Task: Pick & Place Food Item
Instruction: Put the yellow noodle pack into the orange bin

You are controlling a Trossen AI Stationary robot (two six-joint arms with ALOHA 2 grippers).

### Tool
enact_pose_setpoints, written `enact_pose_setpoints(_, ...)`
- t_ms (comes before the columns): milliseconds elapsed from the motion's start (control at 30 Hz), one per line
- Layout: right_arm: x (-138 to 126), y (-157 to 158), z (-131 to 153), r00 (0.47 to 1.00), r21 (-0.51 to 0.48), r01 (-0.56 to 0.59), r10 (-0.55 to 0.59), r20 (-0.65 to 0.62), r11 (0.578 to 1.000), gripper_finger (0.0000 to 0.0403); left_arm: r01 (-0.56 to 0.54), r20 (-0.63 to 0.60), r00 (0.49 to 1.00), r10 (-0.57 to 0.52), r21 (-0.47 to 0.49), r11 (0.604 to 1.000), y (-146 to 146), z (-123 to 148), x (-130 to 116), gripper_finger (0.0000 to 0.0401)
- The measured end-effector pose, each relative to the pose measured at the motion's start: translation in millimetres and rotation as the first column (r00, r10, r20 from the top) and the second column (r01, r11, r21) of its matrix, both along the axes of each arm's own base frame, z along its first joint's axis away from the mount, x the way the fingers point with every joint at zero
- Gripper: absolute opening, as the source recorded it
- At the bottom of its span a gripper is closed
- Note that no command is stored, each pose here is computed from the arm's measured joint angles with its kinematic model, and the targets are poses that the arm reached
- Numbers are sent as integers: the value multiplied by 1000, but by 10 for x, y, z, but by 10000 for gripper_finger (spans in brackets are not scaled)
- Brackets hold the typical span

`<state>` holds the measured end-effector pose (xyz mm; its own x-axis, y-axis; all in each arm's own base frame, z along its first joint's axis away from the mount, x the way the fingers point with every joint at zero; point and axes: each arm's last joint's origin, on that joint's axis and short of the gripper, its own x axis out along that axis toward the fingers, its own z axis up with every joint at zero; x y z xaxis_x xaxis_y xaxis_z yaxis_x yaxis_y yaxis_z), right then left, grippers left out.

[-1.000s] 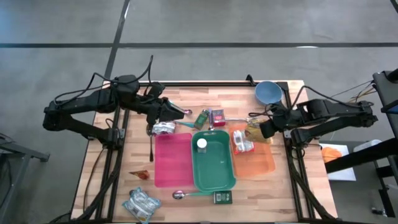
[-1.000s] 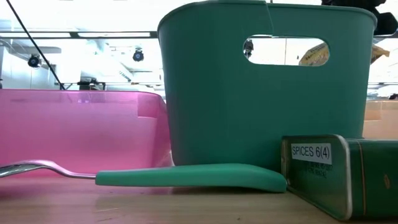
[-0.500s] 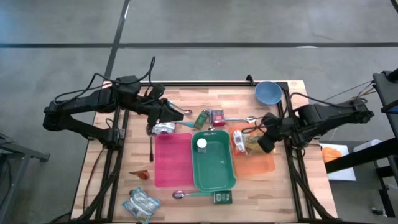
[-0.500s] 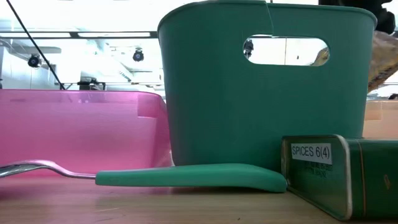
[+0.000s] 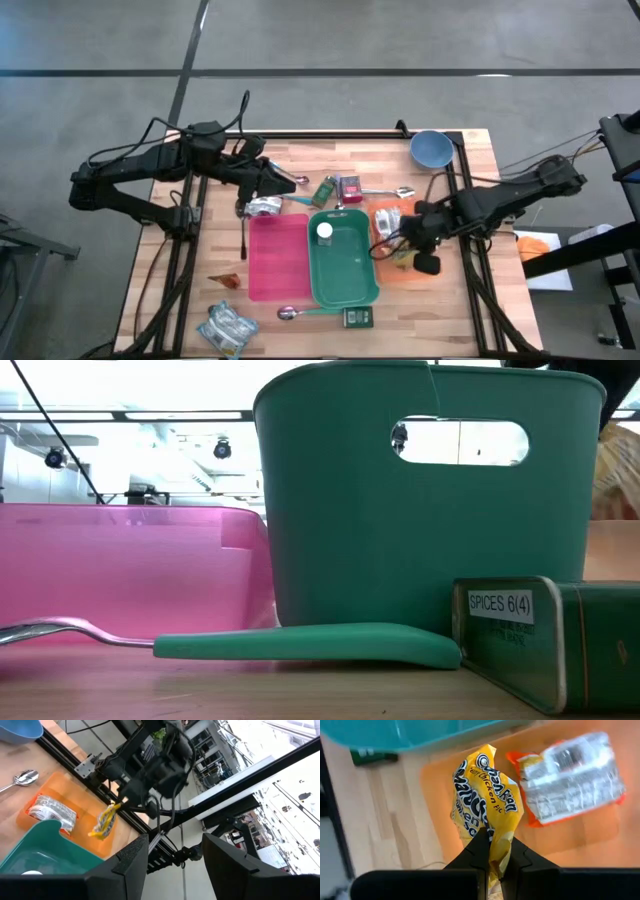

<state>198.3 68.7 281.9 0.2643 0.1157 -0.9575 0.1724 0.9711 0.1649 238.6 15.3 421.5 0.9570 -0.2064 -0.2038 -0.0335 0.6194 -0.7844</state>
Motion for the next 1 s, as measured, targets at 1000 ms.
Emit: enact_pose_setpoints(1000, 783, 14, -544, 804, -92, -572, 535, -258, 815, 13, 0, -2, 1000, 0, 3, 1000, -1, -3, 0, 186)
